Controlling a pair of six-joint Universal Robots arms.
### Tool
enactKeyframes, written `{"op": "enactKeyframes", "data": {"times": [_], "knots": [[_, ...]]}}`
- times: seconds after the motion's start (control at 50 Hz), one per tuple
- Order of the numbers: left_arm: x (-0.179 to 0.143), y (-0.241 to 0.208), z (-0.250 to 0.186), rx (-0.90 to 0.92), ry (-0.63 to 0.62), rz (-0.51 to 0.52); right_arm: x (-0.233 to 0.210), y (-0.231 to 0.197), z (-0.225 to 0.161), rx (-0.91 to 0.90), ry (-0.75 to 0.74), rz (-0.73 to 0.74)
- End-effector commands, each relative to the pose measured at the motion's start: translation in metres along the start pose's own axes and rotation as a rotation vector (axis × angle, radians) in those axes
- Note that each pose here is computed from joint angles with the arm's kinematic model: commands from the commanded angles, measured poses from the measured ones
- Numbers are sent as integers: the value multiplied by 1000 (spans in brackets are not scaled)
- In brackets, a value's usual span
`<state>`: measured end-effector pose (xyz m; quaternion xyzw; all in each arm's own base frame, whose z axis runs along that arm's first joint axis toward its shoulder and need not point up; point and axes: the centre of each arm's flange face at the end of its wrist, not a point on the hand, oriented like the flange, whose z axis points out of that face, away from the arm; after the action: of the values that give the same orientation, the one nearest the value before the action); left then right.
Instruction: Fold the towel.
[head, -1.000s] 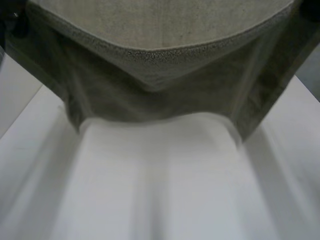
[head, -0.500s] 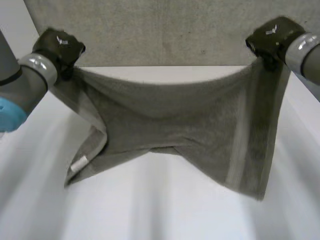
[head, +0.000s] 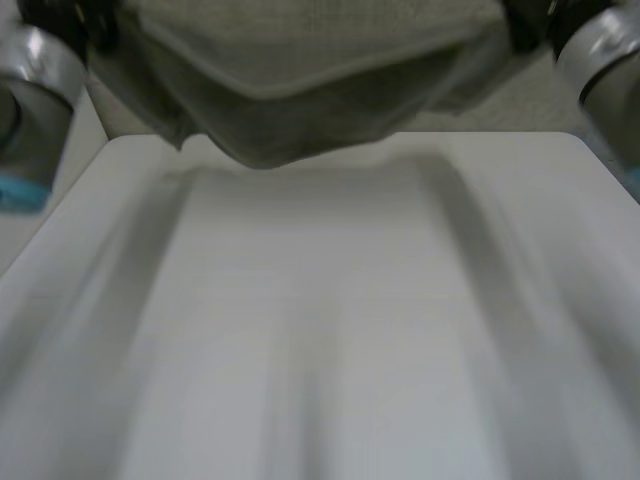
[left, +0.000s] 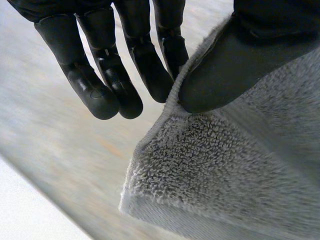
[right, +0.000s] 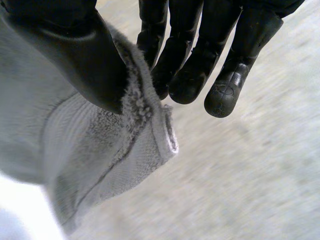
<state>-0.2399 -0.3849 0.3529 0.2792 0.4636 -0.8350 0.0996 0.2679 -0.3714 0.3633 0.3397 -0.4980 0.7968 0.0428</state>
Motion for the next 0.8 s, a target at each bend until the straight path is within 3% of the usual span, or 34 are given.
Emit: {"op": "enactKeyframes", "data": {"times": [0.02, 0.12, 0.2, 0.3, 0.38, 0.58, 0.74, 0.8], "knots": [[61, 73, -58, -175, 239, -50, -51, 63, -30, -200, -163, -9], [101, 117, -111, -285, 337, -17, -106, 118, -69, -340, -378, -38], [107, 127, -133, -326, 377, 49, -116, 132, -85, -395, -423, -63], [95, 120, -150, -345, 384, 137, -92, 110, -92, -384, -377, -82], [68, 77, -155, -278, 329, 169, -52, 77, -105, -355, -296, -110], [39, 16, -179, -232, 350, 71, -6, 43, -137, -388, -251, -111], [26, 33, -167, -249, 368, 51, 3, 47, -132, -377, -296, -103], [37, 62, -150, -277, 382, 45, -6, 73, -115, -407, -327, -83]]}}
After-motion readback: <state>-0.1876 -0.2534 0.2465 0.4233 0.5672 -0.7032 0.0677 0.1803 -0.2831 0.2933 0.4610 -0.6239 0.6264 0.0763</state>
